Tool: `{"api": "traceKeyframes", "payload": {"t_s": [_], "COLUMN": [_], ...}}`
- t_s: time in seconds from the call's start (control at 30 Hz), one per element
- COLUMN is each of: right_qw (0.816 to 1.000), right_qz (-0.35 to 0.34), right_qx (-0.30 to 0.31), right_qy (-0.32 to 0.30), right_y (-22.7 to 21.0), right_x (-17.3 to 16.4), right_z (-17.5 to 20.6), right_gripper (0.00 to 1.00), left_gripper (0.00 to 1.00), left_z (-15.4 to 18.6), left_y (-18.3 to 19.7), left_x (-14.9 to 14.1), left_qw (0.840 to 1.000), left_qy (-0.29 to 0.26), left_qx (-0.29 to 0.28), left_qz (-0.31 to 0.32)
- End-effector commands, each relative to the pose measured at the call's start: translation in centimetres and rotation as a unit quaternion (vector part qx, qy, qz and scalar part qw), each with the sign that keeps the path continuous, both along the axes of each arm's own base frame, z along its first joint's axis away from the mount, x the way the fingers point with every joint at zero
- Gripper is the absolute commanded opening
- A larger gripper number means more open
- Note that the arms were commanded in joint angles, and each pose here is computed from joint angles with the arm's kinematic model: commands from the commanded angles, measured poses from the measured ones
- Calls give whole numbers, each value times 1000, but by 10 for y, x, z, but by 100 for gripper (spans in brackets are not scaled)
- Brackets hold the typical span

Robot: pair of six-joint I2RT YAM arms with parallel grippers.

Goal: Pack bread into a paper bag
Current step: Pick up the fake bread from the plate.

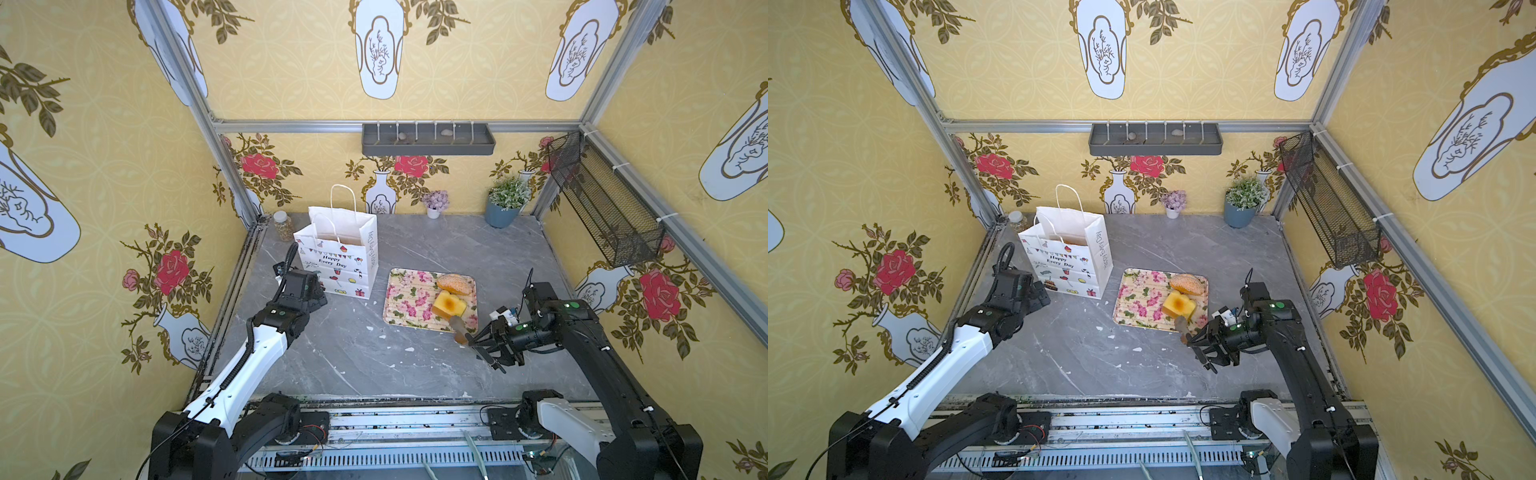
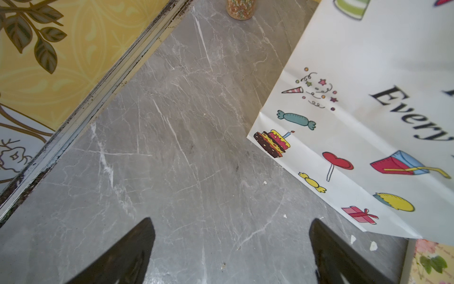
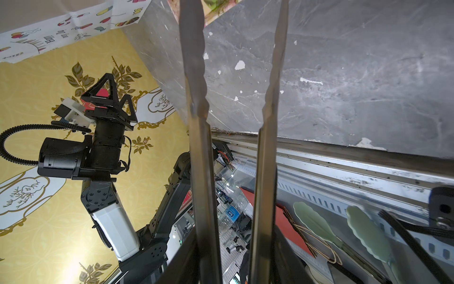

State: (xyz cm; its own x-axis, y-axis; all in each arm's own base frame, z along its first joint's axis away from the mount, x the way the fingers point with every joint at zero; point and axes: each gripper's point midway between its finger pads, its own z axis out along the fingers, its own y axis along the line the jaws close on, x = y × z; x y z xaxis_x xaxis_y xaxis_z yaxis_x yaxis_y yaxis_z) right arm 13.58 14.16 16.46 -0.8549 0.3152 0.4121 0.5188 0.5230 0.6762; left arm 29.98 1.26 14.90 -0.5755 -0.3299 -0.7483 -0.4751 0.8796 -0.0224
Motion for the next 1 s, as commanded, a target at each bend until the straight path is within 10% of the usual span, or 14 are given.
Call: {"api": "traceKeyframes", "payload": {"t_s": [0.0,0.77,0.97], "right_qw": [1000,999,999], "right_qz": [3,-22,-20], "right_qx": [-14,-4,-4], "right_qy": [-2,-25,-26], "right_y": [-4,-7,-7], "right_x": [-1,38,40], "right_z": [-2,-29,-32], "right_gripper": [43,44,32], "left_gripper": [99,99,99], "left_z": [1,1,2], "left_y": [-2,-4,-1], "left_x": [5,8,6], "left_qw": [1000,1000,1000], "left_qy": [-8,-6,-8], "left_qx": [-4,-6,-3], "left_qz": [0,-2,2]}}
